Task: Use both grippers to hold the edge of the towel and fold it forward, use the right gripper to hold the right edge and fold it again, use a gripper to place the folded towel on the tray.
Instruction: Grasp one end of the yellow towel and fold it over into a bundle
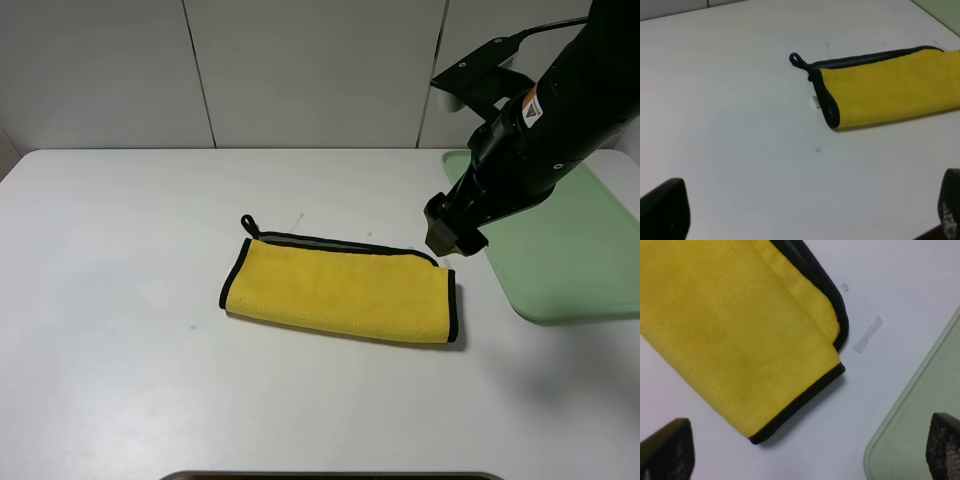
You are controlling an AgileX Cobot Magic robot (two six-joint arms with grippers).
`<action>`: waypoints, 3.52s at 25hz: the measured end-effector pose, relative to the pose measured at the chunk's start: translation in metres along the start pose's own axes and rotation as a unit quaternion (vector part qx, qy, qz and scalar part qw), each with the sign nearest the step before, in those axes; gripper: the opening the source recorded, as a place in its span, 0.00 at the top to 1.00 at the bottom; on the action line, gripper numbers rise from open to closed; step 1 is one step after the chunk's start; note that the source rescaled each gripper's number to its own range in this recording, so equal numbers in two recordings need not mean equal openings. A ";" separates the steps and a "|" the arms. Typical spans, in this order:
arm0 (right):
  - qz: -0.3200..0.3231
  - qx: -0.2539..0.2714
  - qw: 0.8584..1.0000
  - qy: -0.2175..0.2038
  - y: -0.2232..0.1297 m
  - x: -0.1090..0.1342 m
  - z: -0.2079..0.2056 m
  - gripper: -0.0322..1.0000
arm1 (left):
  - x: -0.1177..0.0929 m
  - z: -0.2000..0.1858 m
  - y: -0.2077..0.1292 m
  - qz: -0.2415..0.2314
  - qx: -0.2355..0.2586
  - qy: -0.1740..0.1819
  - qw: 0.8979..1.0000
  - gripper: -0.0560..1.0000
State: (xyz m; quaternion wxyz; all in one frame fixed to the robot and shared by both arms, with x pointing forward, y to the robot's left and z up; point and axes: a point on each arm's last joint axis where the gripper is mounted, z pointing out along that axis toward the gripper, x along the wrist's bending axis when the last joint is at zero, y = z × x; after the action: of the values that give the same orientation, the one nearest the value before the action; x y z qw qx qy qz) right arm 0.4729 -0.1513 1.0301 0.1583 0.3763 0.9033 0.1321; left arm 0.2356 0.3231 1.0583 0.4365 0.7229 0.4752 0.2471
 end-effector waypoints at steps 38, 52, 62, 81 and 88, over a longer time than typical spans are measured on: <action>0.220 -0.024 0.975 0.036 0.006 0.005 0.000 0.00 | -0.009 0.006 -0.017 -0.146 0.025 0.206 0.967 0.00; 0.295 0.050 0.954 0.025 0.009 0.012 0.066 0.00 | -0.010 0.006 -0.017 -0.164 0.022 0.234 0.958 0.00; 0.311 0.093 0.946 0.017 0.004 0.017 0.110 0.00 | -0.010 0.006 -0.017 -0.164 0.022 0.234 0.958 0.00; 0.324 0.119 0.939 0.001 -0.007 -0.004 0.132 0.00 | -0.010 0.005 -0.017 -0.163 0.022 0.235 0.958 0.00; 0.320 0.123 0.939 0.003 -0.010 -0.009 0.143 0.00 | -0.010 0.005 -0.017 -0.163 0.022 0.235 0.958 0.00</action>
State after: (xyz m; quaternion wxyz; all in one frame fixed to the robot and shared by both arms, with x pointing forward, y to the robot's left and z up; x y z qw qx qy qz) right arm 0.5272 -0.1474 0.8971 0.0578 0.6616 0.7448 0.0647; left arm 0.2275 0.3148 1.0413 0.3305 0.5664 0.6816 0.3247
